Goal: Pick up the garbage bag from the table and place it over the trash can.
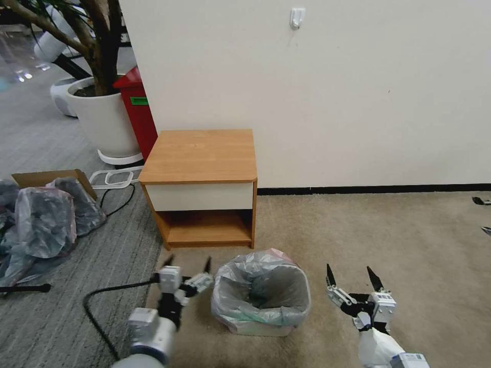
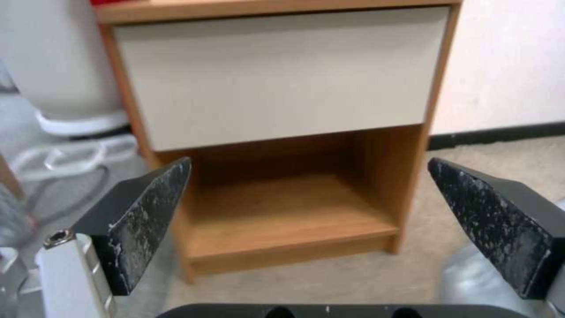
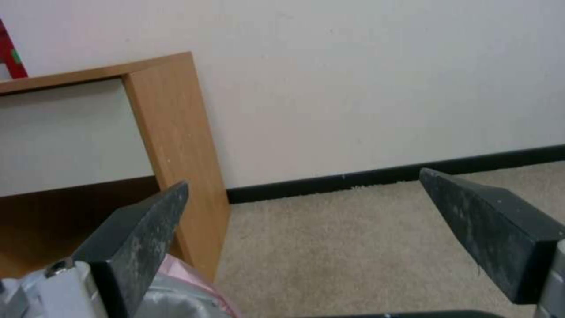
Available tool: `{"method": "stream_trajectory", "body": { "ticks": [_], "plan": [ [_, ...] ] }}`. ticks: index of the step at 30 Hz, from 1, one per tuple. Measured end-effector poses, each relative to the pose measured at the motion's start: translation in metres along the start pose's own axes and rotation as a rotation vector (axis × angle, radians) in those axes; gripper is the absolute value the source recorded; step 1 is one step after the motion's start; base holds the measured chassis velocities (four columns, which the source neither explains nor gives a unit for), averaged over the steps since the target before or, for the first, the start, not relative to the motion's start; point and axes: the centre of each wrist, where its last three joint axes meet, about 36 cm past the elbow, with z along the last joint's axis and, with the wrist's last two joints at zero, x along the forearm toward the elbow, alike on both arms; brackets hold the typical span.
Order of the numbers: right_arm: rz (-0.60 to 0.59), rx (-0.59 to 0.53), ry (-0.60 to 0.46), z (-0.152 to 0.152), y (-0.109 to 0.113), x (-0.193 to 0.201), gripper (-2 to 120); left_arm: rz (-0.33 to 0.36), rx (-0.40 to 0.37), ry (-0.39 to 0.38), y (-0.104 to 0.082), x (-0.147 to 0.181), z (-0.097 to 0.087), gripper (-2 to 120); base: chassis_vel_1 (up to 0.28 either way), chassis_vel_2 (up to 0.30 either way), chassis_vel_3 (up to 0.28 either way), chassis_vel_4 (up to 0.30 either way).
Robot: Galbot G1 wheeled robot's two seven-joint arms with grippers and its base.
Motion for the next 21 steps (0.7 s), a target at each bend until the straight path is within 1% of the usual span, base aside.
{"method": "stream_trajectory", "body": {
  "ticks": [1, 2, 4, 5, 8, 9, 11, 14, 21],
  "plan": [
    [0.003, 0.005, -0.003, -0.003, 0.0, 0.003, 100, -0.018, -0.021, -0.003, 0.014, 0.012, 0.003, 100, 0.0, 0.0, 0.0, 0.0],
    [0.006, 0.009, -0.006, -0.005, 0.0, 0.006, 100, -0.035, -0.033, 0.0, 0.022, 0.022, 0.006, 100, 0.0, 0.0, 0.0, 0.0],
    [0.011, 0.015, -0.015, -0.007, 0.0, 0.01, 100, -0.057, -0.048, 0.011, 0.033, 0.041, 0.01, 100, 0.0, 0.0, 0.0, 0.0],
    [0.011, 0.015, -0.015, -0.007, 0.0, 0.01, 100, -0.057, -0.048, 0.011, 0.033, 0.041, 0.01, 100, 0.0, 0.0, 0.0, 0.0],
    [0.017, 0.021, -0.038, -0.012, 0.002, 0.013, 100, -0.073, -0.063, 0.023, 0.044, 0.069, 0.017, 100, 0.0, 0.0, 0.0, 0.0],
    [0.017, 0.021, -0.038, -0.012, 0.002, 0.013, 100, -0.073, -0.063, 0.023, 0.044, 0.069, 0.017, 100, 0.0, 0.0, 0.0, 0.0],
    [0.015, 0.023, -0.055, -0.014, 0.005, 0.01, 100, -0.072, -0.064, 0.033, 0.047, 0.085, 0.02, 100, 0.0, 0.0, 0.0, 0.0],
    [0.008, 0.034, -0.053, -0.013, 0.009, 0.011, 100, -0.068, -0.053, 0.042, 0.043, 0.086, 0.016, 100, 0.0, 0.0, 0.0, 0.0],
    [0.007, 0.039, -0.05, -0.012, 0.01, 0.012, 100, -0.071, -0.047, 0.048, 0.042, 0.085, 0.016, 100, 0.0, 0.0, 0.0, 0.0]
  ]
}}
